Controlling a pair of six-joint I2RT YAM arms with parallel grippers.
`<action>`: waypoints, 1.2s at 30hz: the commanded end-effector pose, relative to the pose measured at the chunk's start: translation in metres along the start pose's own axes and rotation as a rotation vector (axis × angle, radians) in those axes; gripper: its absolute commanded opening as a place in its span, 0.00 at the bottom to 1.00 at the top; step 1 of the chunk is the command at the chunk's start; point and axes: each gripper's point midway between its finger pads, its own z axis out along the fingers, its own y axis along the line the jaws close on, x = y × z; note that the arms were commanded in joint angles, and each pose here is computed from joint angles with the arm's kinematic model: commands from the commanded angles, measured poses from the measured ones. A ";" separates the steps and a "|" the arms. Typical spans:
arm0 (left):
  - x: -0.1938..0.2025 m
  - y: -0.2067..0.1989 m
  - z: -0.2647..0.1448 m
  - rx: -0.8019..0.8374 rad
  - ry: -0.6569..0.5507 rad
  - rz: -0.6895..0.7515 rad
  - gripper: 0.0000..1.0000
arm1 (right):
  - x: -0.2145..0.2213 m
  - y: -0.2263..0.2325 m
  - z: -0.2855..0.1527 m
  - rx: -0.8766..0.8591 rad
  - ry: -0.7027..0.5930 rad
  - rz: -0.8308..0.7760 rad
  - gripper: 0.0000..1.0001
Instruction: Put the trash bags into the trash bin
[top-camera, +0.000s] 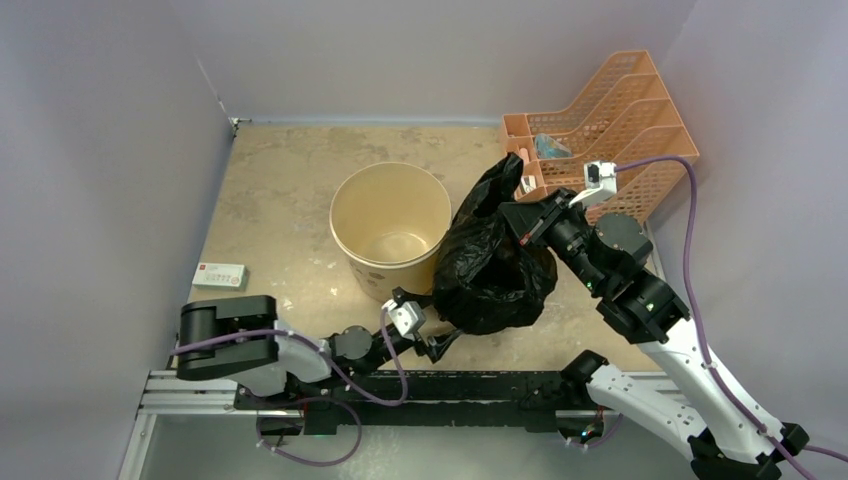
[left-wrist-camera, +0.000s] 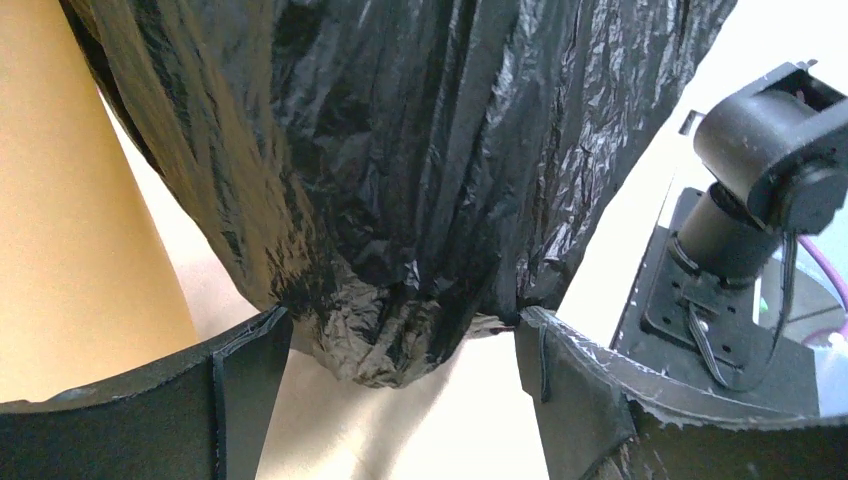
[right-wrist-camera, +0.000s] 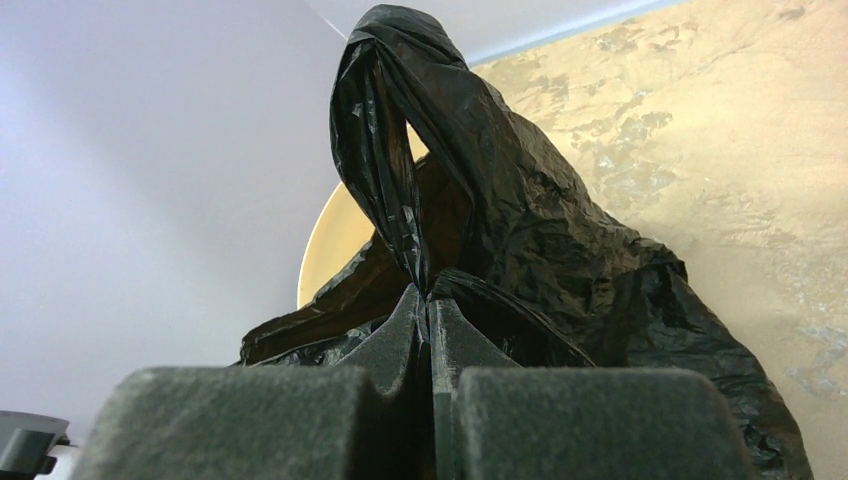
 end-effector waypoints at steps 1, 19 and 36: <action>-0.053 0.001 0.019 -0.045 -0.223 -0.028 0.82 | -0.025 0.025 -0.007 -0.081 -0.063 0.024 0.00; -0.080 -0.042 0.055 0.205 -0.027 -0.117 0.00 | -0.037 0.006 -0.015 0.008 -0.135 0.012 0.00; -0.241 -0.034 0.077 0.477 0.083 0.086 0.00 | -0.078 0.000 -0.061 0.003 -0.361 0.102 0.00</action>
